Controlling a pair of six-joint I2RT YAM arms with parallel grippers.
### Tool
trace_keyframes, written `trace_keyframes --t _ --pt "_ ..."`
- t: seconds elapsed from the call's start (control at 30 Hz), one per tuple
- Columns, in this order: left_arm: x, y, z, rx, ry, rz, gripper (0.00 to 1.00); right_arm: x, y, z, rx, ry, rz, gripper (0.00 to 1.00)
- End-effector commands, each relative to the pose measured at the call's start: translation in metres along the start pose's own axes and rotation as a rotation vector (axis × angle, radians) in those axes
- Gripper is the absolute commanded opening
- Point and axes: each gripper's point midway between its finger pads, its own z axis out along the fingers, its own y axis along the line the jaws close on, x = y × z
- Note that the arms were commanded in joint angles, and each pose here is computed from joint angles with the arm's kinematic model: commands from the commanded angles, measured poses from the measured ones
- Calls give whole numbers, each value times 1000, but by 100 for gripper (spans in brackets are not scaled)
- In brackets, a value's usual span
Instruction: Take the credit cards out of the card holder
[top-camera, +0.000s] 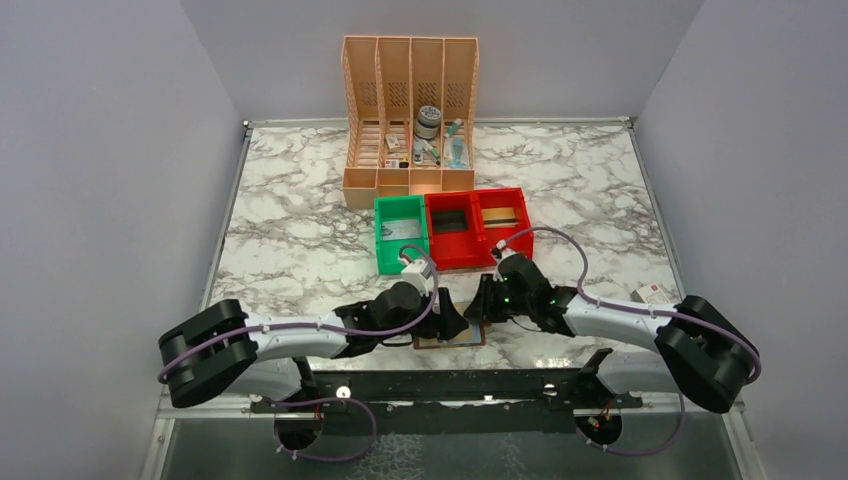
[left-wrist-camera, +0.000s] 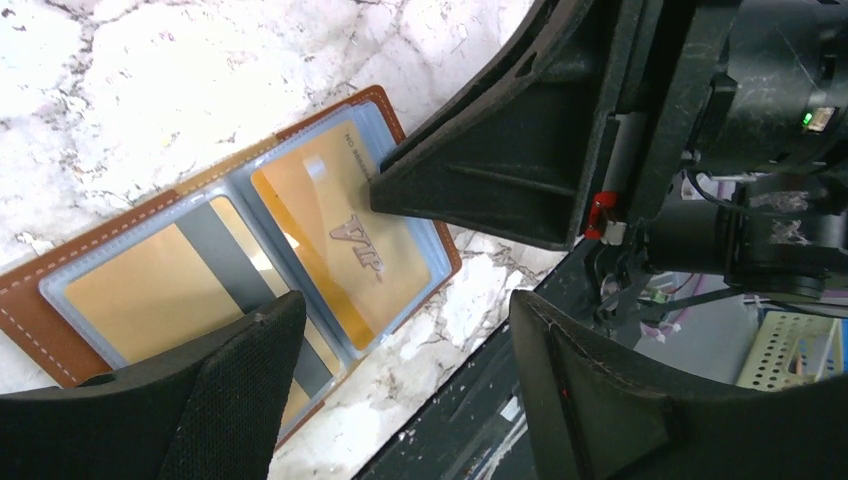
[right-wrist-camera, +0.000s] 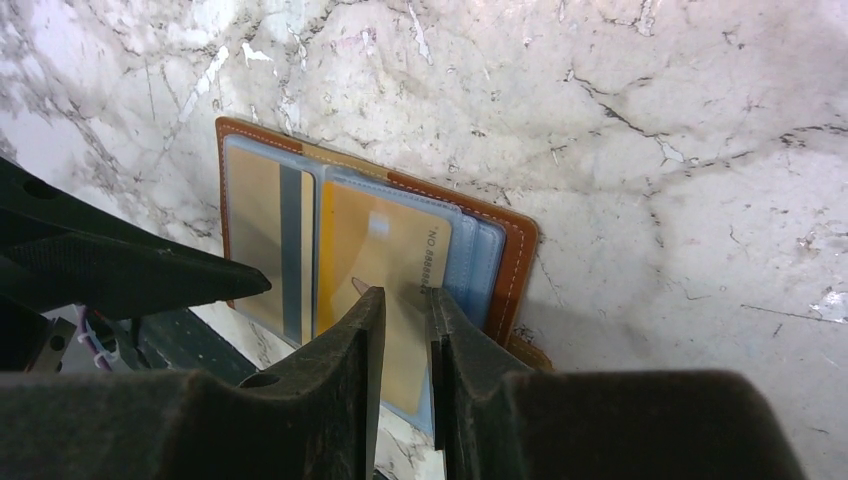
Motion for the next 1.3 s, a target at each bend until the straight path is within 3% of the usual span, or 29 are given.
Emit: trace_keyframes --t 0.0,0.3,1.27 --pt "-9 0 9 -20 -12 16 74 15 -40 0 149 0 27 23" --pt "4 24 18 -109 12 -43 62 21 -44 -1 151 9 39 23" --pt "11 34 26 -134 1 -148 24 27 -46 -1 142 22 51 17"
